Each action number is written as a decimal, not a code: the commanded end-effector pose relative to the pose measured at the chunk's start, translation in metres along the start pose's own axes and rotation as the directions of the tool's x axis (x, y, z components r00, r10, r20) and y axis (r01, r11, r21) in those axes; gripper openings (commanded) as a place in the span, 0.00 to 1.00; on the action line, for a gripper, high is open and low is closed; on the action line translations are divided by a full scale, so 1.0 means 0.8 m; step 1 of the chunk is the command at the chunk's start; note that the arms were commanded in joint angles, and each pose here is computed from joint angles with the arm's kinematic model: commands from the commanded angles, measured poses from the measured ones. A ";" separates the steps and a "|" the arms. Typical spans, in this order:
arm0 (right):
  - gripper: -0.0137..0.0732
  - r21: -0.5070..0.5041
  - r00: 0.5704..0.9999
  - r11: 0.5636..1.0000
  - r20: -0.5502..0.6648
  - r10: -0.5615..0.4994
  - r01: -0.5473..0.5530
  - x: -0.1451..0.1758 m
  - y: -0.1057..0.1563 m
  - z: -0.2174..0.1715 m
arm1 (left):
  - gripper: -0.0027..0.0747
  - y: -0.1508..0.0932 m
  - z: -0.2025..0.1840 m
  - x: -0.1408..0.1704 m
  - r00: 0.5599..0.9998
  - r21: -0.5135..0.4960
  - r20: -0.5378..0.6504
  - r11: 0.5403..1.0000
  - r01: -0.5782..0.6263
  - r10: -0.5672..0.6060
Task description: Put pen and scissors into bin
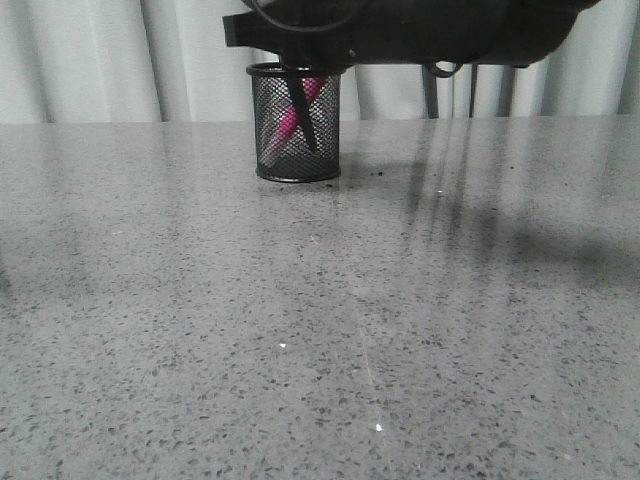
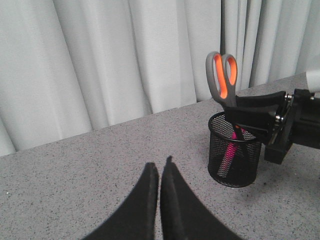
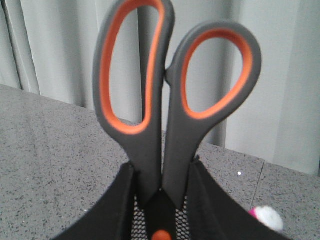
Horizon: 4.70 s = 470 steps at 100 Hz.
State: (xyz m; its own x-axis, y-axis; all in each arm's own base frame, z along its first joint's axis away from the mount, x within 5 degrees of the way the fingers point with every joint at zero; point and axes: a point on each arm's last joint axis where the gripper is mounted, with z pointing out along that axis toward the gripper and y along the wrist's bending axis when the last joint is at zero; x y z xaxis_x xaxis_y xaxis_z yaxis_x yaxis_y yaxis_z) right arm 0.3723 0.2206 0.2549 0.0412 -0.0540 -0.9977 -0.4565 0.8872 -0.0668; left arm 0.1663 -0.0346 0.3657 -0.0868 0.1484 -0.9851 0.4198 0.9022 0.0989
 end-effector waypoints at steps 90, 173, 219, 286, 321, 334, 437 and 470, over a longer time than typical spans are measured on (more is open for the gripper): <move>0.47 0.025 0.989 1.000 0.148 -0.011 0.008 -0.041 -0.008 -0.009 | 0.01 0.002 -0.005 -0.015 0.998 -0.024 0.056 0.999 0.035 -0.033; 0.07 0.204 0.971 0.978 0.220 -0.093 0.047 -0.191 -0.094 -0.207 | 0.01 0.003 -0.009 -0.005 0.999 -0.055 0.023 0.998 -0.022 0.024; 0.07 0.266 0.958 0.957 0.221 -0.181 0.119 -0.081 -0.073 -0.374 | 0.01 -0.029 -0.069 0.087 0.987 -0.174 0.161 0.984 0.042 -0.014; 0.07 0.265 0.951 0.958 0.252 -0.177 0.108 -0.018 -0.053 -0.453 | 0.01 -0.051 -0.120 0.147 0.937 -0.248 0.343 0.955 0.162 -0.069; 0.07 0.265 0.951 0.958 0.252 -0.177 0.108 -0.018 -0.053 -0.453 | 0.01 -0.051 -0.120 0.147 0.937 -0.248 0.343 0.955 0.162 -0.069; 0.07 0.265 0.951 0.958 0.252 -0.177 0.108 -0.018 -0.053 -0.453 | 0.01 -0.051 -0.120 0.147 0.937 -0.248 0.343 0.955 0.162 -0.069; 0.07 0.265 0.951 0.958 0.252 -0.177 0.108 -0.018 -0.053 -0.453 | 0.01 -0.032 -0.120 0.170 0.971 -0.429 0.232 0.892 0.145 -0.046; 0.07 0.265 0.951 0.958 0.252 -0.177 0.108 -0.018 -0.053 -0.453 | 0.01 -0.041 -0.108 0.220 0.980 -0.362 0.194 0.926 0.107 -0.038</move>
State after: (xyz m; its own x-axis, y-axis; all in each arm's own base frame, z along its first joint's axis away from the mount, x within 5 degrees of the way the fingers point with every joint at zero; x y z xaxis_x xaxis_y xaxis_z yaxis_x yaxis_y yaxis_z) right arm 0.0700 0.0190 0.2541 0.2645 -0.0978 -0.9594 -0.2250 0.9611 -0.1600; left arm 0.0593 -0.0027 0.2045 -0.0151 0.0652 -0.9978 0.0457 0.9969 0.0645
